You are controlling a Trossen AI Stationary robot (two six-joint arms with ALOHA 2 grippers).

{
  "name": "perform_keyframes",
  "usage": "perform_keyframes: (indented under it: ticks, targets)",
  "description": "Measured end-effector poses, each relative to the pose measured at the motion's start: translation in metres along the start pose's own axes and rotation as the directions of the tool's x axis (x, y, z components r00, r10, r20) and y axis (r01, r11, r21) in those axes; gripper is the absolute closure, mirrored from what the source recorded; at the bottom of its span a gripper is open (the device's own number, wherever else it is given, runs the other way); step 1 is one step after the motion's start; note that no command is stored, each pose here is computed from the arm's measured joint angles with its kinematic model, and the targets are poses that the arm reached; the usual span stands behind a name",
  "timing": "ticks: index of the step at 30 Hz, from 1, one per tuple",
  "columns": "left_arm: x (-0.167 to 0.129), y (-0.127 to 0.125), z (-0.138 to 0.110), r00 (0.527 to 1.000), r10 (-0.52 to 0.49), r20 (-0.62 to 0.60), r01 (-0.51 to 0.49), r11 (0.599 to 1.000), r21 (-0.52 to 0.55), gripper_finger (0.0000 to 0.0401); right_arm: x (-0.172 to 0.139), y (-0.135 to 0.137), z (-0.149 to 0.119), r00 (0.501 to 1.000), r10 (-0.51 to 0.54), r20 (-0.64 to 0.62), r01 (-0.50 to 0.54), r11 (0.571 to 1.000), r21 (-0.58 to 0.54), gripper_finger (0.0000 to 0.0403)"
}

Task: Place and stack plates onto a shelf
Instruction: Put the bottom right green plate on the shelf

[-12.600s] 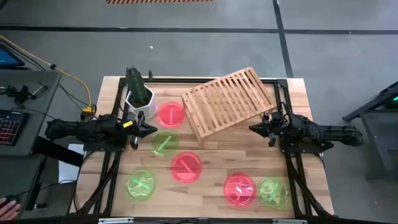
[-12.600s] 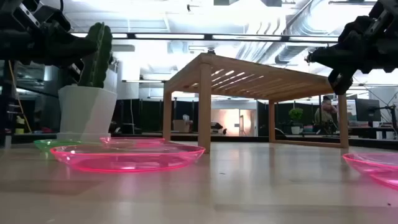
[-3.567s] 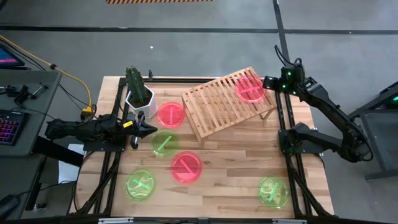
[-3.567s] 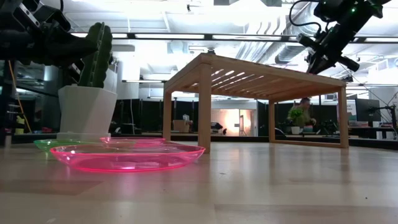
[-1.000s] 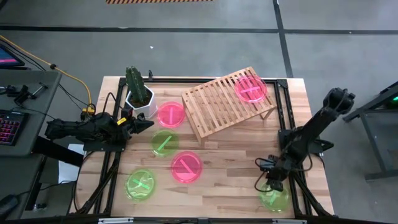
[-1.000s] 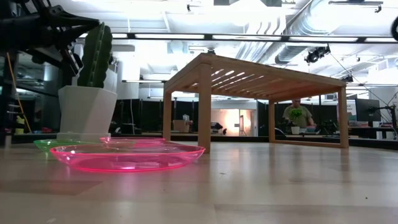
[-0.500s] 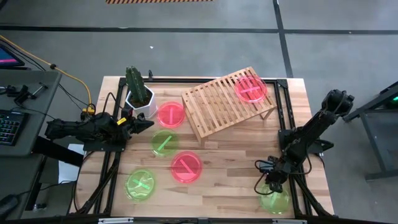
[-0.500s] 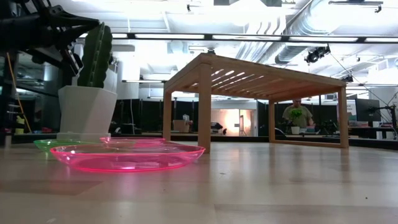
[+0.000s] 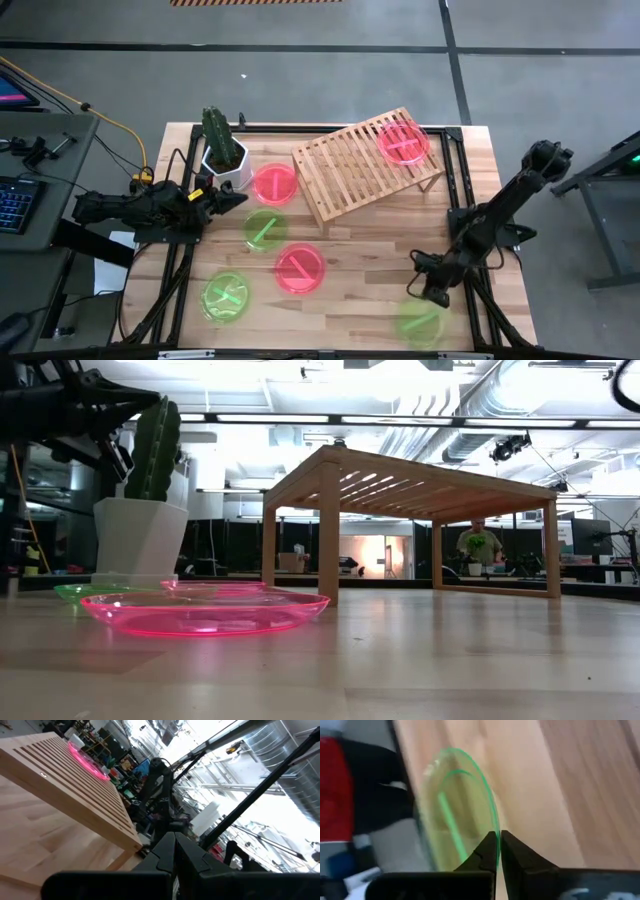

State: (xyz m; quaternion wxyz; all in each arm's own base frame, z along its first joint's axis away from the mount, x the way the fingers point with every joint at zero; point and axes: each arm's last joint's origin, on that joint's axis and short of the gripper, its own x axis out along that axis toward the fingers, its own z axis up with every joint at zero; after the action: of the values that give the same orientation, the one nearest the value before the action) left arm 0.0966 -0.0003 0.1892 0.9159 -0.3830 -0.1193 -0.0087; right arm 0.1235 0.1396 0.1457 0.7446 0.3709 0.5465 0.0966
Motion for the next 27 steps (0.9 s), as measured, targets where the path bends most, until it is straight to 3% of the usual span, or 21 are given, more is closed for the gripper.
perform_keyframes:
  ticks: [10,13,16,22,25,27]
  targets:
    - [0.0,0.0,0.0,1.0,0.006,0.005,-0.006,1.0,0.003,0.04,-0.033,0.016,0.023,0.953,0.247,0.175,-0.256,0.966,0.025,0.0403]
    - [0.0,0.0,0.0,1.0,0.006,0.005,-0.006,1.0,0.002,0.04,-0.047,0.025,0.038,0.878,0.38,0.291,-0.4,0.916,0.011,0.0403]
    - [0.0,0.0,0.0,1.0,0.006,0.005,-0.006,1.0,0.002,0.04,-0.064,0.031,0.058,0.757,0.446,0.477,-0.495,0.869,-0.028,0.0403]
    - [0.0,0.0,0.0,1.0,0.006,0.006,-0.006,1.0,0.002,0.04,-0.108,0.038,0.11,0.537,0.266,0.8,-0.41,0.911,-0.028,0.0403]
    - [0.0,0.0,0.0,1.0,0.005,0.007,-0.005,1.0,0.001,0.04,-0.135,0.04,0.136,0.416,0.147,0.897,-0.362,0.932,0.015,0.0403]
    - [0.0,0.0,0.0,1.0,0.004,0.008,-0.004,1.0,0.001,0.04,-0.152,0.037,0.15,0.368,0.049,0.928,-0.333,0.939,0.082,0.0403]
